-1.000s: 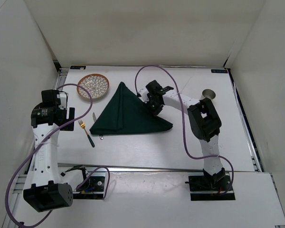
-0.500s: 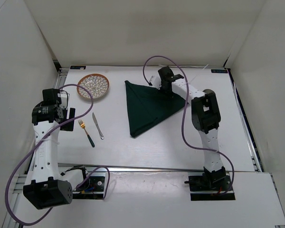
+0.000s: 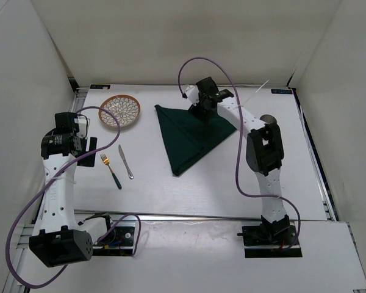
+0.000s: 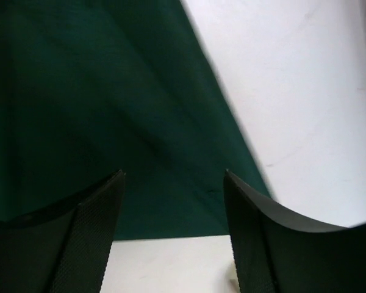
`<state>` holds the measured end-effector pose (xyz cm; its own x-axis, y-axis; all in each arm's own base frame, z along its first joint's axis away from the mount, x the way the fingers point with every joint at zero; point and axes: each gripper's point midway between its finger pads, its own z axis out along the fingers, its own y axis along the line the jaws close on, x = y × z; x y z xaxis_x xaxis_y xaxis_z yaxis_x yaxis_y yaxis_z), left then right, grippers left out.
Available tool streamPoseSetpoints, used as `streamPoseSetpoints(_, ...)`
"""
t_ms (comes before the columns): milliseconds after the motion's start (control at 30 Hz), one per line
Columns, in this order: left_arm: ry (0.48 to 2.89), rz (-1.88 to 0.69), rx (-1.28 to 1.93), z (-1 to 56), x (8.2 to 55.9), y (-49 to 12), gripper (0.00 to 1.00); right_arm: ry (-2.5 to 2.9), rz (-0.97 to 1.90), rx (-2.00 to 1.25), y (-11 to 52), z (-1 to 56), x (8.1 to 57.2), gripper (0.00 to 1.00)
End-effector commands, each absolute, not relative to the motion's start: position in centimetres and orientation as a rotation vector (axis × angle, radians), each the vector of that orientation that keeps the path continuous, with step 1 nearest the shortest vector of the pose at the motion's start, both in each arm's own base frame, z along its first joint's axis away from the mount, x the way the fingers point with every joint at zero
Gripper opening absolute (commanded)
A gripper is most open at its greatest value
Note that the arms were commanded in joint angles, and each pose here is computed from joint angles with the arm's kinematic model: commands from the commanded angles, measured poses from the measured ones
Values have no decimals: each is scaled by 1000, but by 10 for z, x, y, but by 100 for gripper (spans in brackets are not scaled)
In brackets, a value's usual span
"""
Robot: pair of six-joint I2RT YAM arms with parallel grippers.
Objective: Set the dinner table for one person
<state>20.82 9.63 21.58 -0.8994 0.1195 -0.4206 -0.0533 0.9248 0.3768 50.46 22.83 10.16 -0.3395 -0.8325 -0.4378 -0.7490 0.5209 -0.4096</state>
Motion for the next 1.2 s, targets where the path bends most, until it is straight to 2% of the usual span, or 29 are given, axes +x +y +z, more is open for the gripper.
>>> streamPoseSetpoints(0, 2605, 516, 39, 219, 211, 94, 100, 2319, 224, -1138, 258, 127, 441, 69)
streamPoseSetpoints(200, 2615, 506, 56, 216, 210, 92, 100, 2483, 643, -1093, 284, 112, 377, 66)
streamPoseSetpoints(400, 2597, 500, 68, 225, 215, 92, 100, 2606, 853, -1059, 294, 91, 347, 66)
streamPoseSetpoints(700, 2606, 487, 73, 223, 211, 90, 100, 2708, 893, -1036, 294, 49, 340, 67)
streamPoseSetpoints(933, 2615, 486, 75, 222, 209, 89, 100, 2689, 841, -1045, 292, 40, 346, 79)
streamPoseSetpoints(1033, 2615, 486, 75, 222, 209, 89, 100, 2660, 840, -1046, 294, 51, 349, 79)
streamPoseSetpoints(1167, 2625, 481, 65, 216, 208, 89, 100, 2644, 802, -1043, 292, 57, 355, 69)
